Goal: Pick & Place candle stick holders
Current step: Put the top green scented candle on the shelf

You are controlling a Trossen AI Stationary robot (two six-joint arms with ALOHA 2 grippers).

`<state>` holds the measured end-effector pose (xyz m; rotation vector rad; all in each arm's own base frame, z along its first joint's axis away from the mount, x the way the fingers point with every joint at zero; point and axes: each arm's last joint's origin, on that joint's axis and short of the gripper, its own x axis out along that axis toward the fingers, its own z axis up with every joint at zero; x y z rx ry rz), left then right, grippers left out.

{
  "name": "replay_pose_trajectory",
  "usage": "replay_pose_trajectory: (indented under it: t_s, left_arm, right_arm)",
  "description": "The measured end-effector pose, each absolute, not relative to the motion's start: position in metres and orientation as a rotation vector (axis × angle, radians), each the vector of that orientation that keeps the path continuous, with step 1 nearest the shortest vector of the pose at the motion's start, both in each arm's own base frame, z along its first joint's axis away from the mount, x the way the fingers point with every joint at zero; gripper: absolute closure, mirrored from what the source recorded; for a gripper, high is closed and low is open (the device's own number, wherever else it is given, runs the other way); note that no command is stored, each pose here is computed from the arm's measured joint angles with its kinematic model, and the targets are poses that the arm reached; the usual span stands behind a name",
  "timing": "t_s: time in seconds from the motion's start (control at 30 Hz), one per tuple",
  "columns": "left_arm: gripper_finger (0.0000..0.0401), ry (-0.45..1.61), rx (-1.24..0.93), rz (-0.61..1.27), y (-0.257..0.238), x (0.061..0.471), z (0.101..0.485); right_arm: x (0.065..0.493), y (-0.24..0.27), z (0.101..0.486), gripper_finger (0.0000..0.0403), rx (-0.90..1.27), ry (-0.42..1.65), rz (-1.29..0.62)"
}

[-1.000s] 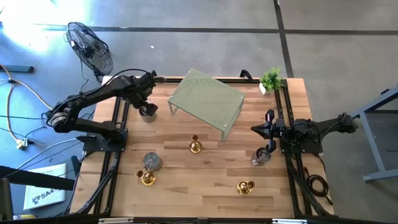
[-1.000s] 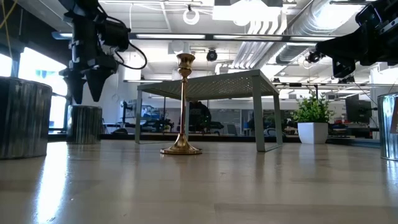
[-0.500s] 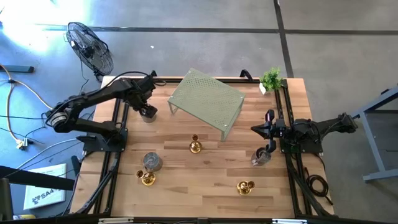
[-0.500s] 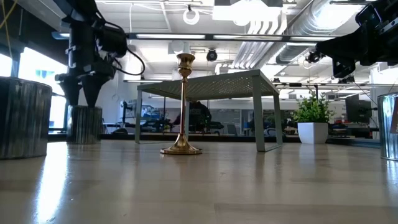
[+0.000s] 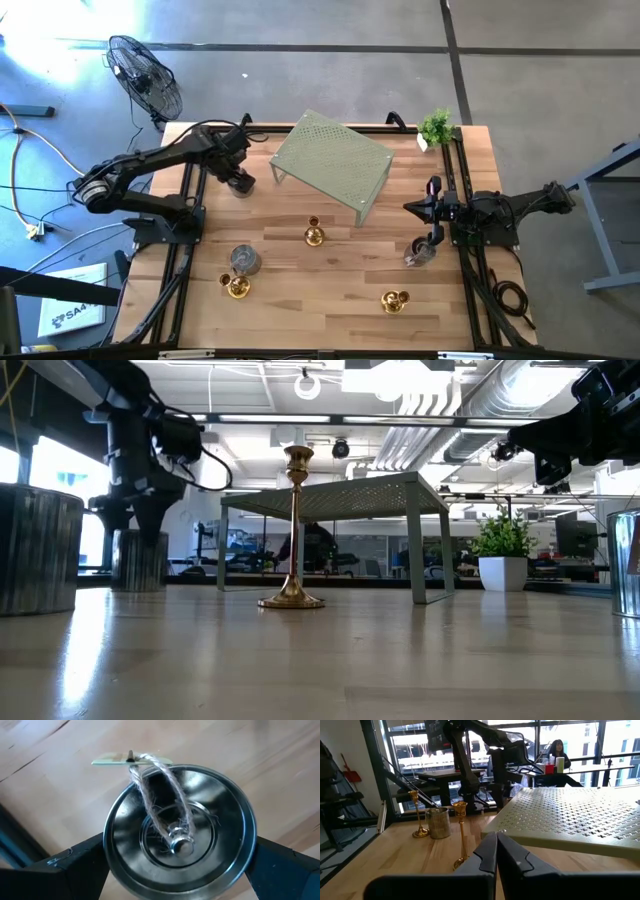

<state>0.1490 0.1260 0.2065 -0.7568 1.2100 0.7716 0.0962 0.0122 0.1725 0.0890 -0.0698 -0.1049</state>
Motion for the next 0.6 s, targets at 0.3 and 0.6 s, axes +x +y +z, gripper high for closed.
replay_pose_trajectory:
  t_s: [0.3,0.6]
  left_arm:
    - [0.0013,1.172,-0.731,0.790,0.127,0.150,0.195]
    - [0.0015,1.179,-0.735,0.795,0.125,0.147,0.186]
  right_arm:
    - [0.096,0.012,0.172,0.0401,0.089,-0.070,-0.105]
    - [0.096,0.012,0.172,0.0398,0.089,-0.070,-0.105]
